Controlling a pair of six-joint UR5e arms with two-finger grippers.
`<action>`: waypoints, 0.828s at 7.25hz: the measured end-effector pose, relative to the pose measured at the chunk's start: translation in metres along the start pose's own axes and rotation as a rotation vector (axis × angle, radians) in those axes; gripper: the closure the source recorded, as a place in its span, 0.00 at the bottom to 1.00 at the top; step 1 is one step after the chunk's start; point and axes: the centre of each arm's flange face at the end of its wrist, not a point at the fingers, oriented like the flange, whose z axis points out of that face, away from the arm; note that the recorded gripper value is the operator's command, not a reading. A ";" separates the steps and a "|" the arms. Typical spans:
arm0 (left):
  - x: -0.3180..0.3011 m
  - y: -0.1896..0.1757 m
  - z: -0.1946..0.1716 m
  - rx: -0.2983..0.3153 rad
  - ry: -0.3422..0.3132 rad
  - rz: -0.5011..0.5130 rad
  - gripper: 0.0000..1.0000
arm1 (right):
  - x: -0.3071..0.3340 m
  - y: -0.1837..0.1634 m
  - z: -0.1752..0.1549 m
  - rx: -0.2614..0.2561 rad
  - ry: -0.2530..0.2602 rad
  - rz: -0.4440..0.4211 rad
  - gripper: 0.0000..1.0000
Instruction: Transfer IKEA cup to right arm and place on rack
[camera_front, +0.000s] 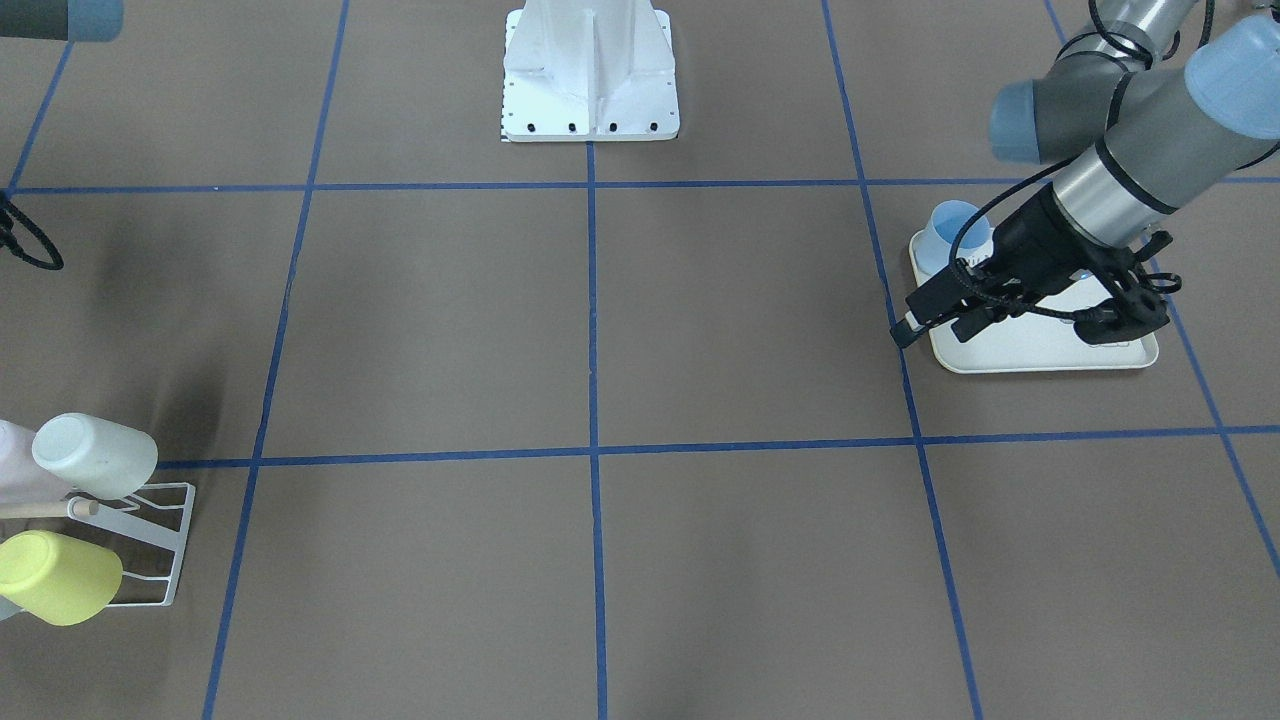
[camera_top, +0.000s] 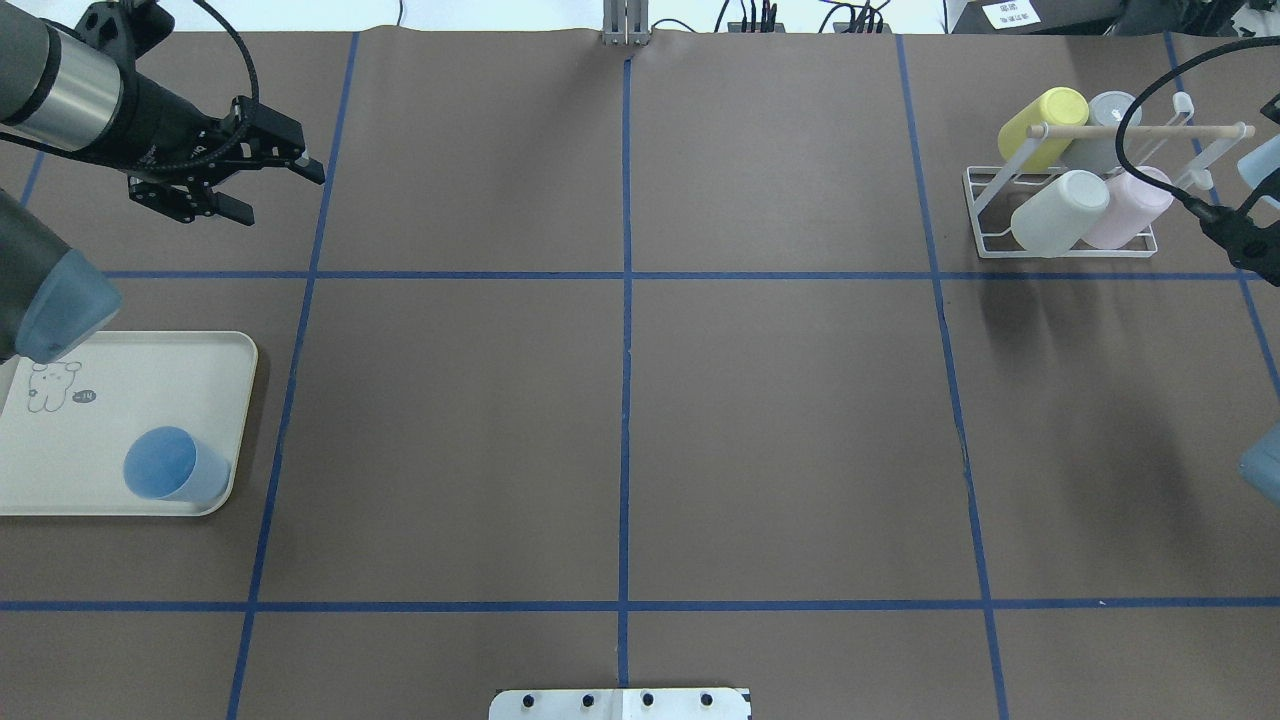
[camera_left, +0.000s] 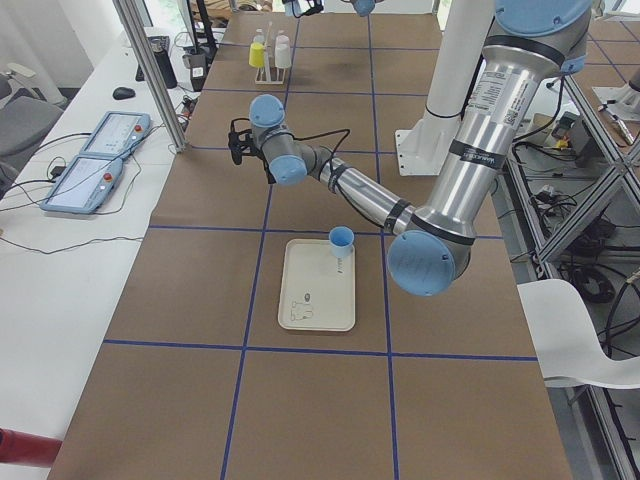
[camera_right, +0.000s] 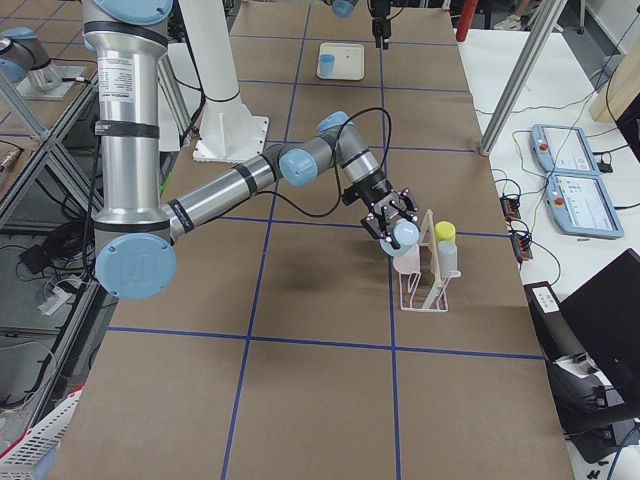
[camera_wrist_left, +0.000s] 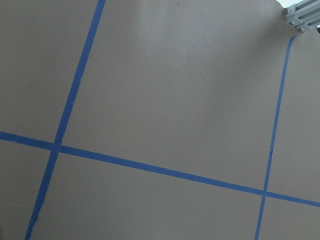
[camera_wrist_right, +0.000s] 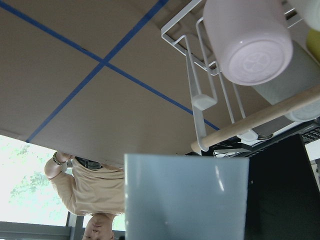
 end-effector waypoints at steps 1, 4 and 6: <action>0.000 0.000 0.000 0.000 0.001 0.001 0.00 | 0.000 -0.006 0.015 -0.016 -0.010 -0.008 0.65; 0.001 0.001 -0.001 0.000 0.003 0.003 0.00 | 0.002 -0.021 0.058 -0.057 0.093 0.045 0.64; 0.001 0.001 -0.001 -0.001 0.003 0.002 0.00 | 0.006 -0.029 0.069 -0.066 0.136 0.061 0.61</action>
